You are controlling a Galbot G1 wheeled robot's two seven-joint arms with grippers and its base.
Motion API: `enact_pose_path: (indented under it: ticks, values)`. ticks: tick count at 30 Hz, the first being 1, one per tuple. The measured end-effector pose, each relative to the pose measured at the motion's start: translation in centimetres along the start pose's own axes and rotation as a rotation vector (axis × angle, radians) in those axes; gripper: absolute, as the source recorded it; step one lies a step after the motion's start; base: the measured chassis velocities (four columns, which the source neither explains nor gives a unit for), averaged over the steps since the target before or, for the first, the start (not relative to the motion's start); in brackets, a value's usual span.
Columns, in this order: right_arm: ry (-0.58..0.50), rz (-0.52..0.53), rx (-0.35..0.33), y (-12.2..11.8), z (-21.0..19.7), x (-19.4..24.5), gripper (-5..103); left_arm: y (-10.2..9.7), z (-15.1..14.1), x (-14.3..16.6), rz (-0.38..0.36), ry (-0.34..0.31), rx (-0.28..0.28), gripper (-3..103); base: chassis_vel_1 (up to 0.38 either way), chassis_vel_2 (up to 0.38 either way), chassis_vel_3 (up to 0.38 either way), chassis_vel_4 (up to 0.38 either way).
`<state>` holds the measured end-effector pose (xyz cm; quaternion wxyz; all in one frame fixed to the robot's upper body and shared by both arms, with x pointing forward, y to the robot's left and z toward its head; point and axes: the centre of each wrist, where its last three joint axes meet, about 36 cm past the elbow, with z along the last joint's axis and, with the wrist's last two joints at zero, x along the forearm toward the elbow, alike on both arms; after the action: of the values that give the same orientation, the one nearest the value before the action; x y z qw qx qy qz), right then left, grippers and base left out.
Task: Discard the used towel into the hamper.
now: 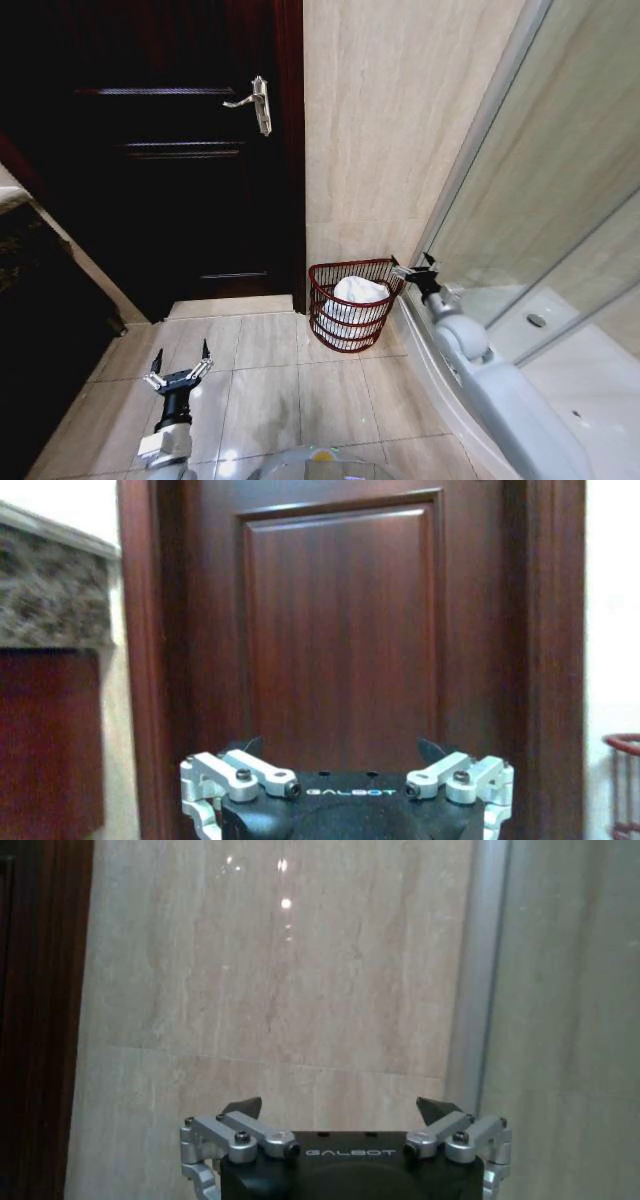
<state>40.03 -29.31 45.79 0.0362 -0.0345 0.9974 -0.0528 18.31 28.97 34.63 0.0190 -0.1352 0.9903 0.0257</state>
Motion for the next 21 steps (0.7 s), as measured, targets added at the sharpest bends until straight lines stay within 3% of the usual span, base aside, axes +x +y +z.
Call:
enact_pose_path:
  ticks: [5, 10, 15, 21]
  values:
    - [0.01, 0.017, -0.02, 1.2, 1.4, 4.0, 100, 0.0, -0.5, 0.2, 0.05, 0.008, 0.012, 100, 0.0, 0.0, 0.0, 0.0]
    - [-0.034, 0.038, -0.032, 0.5, 2.4, 7.2, 100, -0.9, -0.7, -0.4, 0.089, 0.004, 0.081, 100, 0.0, 0.0, 0.0, 0.0]
    - [-0.008, 0.059, -0.083, -0.5, 2.6, 8.6, 100, -0.6, -1.6, -2.1, 0.105, -0.048, 0.061, 100, 0.0, 0.0, 0.0, 0.0]
    - [-0.022, 0.073, -0.03, -1.8, 2.1, 9.3, 100, -2.4, -5.3, -3.9, 0.08, -0.094, 0.048, 100, 0.0, 0.0, 0.0, 0.0]
